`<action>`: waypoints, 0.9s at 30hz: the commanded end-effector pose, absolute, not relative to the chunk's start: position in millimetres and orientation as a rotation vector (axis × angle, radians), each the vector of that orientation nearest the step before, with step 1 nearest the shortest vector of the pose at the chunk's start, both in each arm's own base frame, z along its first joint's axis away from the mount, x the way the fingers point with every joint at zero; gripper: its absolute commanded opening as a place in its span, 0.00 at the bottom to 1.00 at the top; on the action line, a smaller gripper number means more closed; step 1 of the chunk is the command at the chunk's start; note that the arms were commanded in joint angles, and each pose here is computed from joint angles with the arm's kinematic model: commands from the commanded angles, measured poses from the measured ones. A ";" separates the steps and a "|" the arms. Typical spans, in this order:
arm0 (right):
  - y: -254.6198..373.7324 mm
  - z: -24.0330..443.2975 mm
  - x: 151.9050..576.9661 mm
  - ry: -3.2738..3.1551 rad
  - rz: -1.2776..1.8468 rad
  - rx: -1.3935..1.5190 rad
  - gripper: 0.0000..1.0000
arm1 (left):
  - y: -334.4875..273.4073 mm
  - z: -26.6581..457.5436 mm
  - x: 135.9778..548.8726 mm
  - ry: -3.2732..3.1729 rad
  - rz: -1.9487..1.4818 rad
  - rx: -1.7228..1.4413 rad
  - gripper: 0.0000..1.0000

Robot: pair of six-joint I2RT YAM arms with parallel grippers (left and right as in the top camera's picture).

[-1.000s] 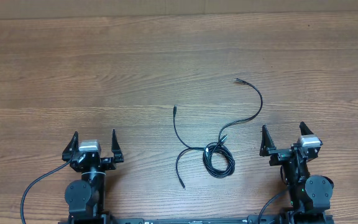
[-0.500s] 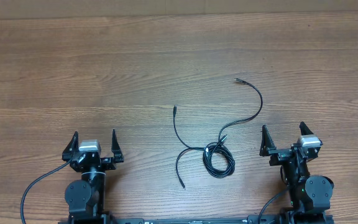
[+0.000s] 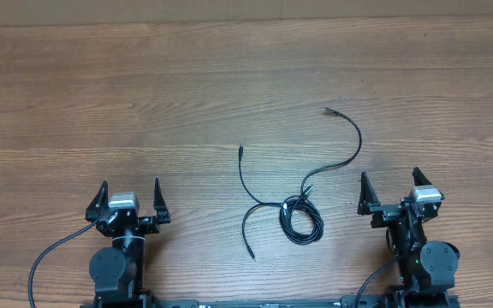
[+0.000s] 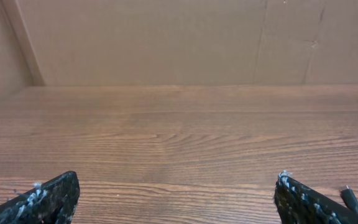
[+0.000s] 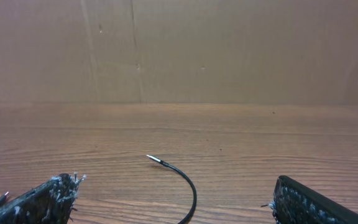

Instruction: Untangle cables

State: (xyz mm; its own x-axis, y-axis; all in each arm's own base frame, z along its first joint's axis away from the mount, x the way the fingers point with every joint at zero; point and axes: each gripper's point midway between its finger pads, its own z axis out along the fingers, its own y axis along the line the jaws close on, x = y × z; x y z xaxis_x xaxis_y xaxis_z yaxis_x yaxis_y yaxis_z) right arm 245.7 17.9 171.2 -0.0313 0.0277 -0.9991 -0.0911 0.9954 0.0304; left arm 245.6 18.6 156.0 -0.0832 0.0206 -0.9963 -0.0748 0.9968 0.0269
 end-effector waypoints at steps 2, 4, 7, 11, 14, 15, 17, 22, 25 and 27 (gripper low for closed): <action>17.5 170.1 245.8 1.593 0.088 -0.051 0.99 | 19.1 156.0 245.4 1.648 0.094 -0.036 1.00; 17.5 170.1 245.8 1.593 0.088 -0.051 0.99 | 19.1 156.0 245.4 1.648 0.094 -0.036 0.99; 17.5 170.1 245.8 1.593 0.088 -0.051 1.00 | 19.1 156.0 245.4 1.648 0.094 -0.036 1.00; 17.5 170.1 245.8 1.593 0.088 -0.051 1.00 | 19.1 156.0 245.4 1.648 0.094 -0.036 1.00; 17.5 170.1 245.8 1.593 0.088 -0.051 1.00 | 19.1 156.0 245.4 1.648 0.094 -0.036 0.99; 17.5 170.1 245.8 1.593 0.088 -0.051 1.00 | 19.1 156.0 245.4 1.648 0.094 -0.036 0.99; 17.5 170.1 245.8 1.593 0.088 -0.051 1.00 | 19.1 156.0 245.4 1.648 0.094 -0.036 0.99; 17.5 170.1 245.8 1.593 0.088 -0.051 1.00 | 2.6 185.2 246.5 1.528 -0.007 0.014 0.99; 17.5 170.1 245.8 1.593 0.088 -0.051 1.00 | -6.0 177.7 246.4 1.558 -0.049 0.050 1.00; 17.5 170.1 245.8 1.593 0.088 -0.051 1.00 | -15.5 177.5 245.5 1.559 -0.114 0.073 0.99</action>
